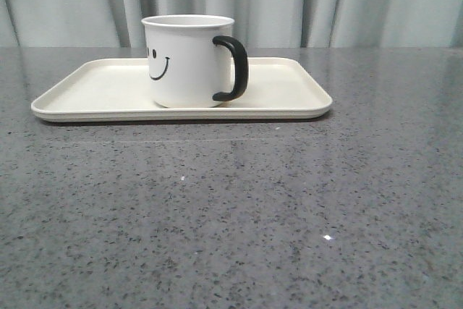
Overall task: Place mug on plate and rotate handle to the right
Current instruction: 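Move the right gripper above the mug on the tray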
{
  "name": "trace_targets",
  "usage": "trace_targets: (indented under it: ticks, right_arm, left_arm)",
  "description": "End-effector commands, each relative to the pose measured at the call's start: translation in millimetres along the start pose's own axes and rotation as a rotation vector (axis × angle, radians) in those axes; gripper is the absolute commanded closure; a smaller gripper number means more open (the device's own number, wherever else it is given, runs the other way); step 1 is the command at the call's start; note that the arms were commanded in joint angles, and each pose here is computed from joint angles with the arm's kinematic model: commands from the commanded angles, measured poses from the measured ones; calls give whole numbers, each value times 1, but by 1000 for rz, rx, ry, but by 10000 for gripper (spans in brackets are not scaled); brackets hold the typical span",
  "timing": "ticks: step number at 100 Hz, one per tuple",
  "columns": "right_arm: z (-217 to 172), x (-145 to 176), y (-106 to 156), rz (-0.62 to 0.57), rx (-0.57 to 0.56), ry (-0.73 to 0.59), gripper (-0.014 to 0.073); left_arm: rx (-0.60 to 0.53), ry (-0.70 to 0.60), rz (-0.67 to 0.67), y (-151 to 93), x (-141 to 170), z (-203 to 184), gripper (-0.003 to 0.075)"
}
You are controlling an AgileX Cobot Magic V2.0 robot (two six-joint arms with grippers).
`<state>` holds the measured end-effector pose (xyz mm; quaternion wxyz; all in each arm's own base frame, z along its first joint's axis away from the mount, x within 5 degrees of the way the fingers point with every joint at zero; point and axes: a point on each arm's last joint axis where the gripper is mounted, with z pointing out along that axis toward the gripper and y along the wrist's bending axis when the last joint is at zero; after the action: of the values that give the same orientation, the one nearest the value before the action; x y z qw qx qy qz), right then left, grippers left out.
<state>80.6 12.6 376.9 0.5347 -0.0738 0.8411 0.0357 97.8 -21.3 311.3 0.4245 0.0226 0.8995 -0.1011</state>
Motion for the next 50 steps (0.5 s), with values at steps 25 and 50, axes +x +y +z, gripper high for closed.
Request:
trace_targets:
  ticks: [25,50]
  right_arm:
    - [18,-31,1,48,-31,-158,22]
    - [65,-49,17,2,-159,-46,22]
  left_arm:
    - [9,-92,-12,-2,-13,-5,290]
    - [9,-92,-12,-2,-13,-5,290]
